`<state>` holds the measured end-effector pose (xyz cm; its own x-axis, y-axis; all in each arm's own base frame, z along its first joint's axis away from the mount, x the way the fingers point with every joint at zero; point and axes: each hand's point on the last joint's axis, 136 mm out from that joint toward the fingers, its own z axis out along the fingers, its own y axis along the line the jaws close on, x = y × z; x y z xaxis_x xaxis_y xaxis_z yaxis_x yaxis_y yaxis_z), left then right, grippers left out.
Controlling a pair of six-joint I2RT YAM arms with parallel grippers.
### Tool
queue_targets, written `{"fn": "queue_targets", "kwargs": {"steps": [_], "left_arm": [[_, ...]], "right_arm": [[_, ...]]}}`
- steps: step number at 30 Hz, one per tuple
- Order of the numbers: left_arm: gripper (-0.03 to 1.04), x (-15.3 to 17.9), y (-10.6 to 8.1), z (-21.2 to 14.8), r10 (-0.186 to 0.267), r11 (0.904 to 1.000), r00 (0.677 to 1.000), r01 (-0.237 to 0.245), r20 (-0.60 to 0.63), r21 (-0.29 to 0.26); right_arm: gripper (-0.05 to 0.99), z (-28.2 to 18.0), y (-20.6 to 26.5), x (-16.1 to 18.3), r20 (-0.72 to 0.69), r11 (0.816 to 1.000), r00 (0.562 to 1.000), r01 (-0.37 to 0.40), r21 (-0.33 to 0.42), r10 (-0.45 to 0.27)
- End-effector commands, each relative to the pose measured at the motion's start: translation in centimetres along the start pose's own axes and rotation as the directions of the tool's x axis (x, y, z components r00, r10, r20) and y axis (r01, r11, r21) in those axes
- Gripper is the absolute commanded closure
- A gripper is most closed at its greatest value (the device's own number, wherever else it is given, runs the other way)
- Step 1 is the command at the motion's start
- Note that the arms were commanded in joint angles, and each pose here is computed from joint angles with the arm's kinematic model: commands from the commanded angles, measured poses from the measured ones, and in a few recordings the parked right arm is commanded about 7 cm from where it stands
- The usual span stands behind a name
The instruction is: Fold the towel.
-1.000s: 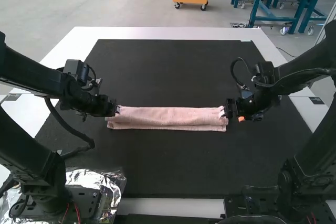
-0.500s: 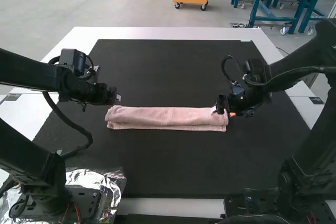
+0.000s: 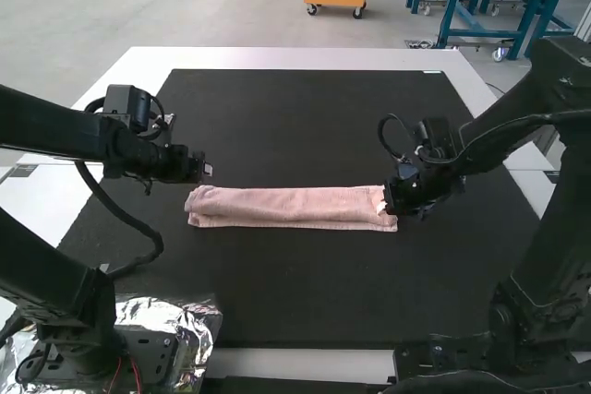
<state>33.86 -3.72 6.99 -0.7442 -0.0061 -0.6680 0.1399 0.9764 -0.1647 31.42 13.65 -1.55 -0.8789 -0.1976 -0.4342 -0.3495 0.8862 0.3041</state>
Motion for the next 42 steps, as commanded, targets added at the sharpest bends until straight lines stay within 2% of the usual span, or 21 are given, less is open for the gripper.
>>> {"fn": "queue_targets", "kwargs": {"steps": [1,8,12,19,21,25,29,35,42], "left_arm": [[0.04,-1.2,-0.1,-0.4,0.000,1.0000,0.999,-0.001,0.037,0.007],[0.04,-1.8,-0.2,-0.4,0.004,1.0000,0.999,-0.004,0.052,0.008],[0.04,-1.9,-0.2,-0.4,0.007,1.0000,0.998,-0.007,0.059,0.007],[0.04,-2.0,-0.2,-0.3,0.008,0.9999,0.998,-0.009,0.062,0.008],[0.04,-1.9,-0.2,-0.3,0.007,0.9999,0.998,-0.007,0.062,0.008],[0.04,-2.0,-0.2,-0.3,0.008,0.9999,0.998,-0.008,0.066,0.008],[0.04,-2.2,-0.1,-0.3,0.007,1.0000,0.997,-0.007,0.073,0.005],[0.04,-2.1,0.0,-0.1,0.008,1.0000,0.997,-0.008,0.071,0.004],[0.04,-2.7,-0.1,-0.2,0.010,0.9999,0.995,-0.010,0.098,0.006]], "right_arm": [[0.96,-0.1,0.4,1.2,-0.031,1.000,1.000,0.001,-0.029,-0.002],[0.96,-4.5,-1.6,-3.2,0.129,1.000,0.991,-0.024,0.002,0.023],[0.96,-6.4,-1.1,-5.0,0.154,1.000,0.988,-0.018,-0.004,0.018],[0.96,-6.9,1.9,-6.4,0.166,0.997,0.986,-0.019,-0.076,0.032],[0.96,-6.5,4.5,-6.7,0.158,0.990,0.986,-0.021,-0.137,0.043],[0.96,-5.3,10.6,-7.4,0.164,0.973,0.986,0.058,-0.221,-0.022],[0.96,-4.5,15.2,-8.0,0.167,0.949,0.984,0.105,-0.298,-0.056],[0.96,-3.1,20.6,-9.0,0.201,0.911,0.973,0.186,-0.368,-0.117],[0.96,1.2,26.2,-7.4,0.157,0.866,0.963,0.266,-0.423,-0.220]]}}
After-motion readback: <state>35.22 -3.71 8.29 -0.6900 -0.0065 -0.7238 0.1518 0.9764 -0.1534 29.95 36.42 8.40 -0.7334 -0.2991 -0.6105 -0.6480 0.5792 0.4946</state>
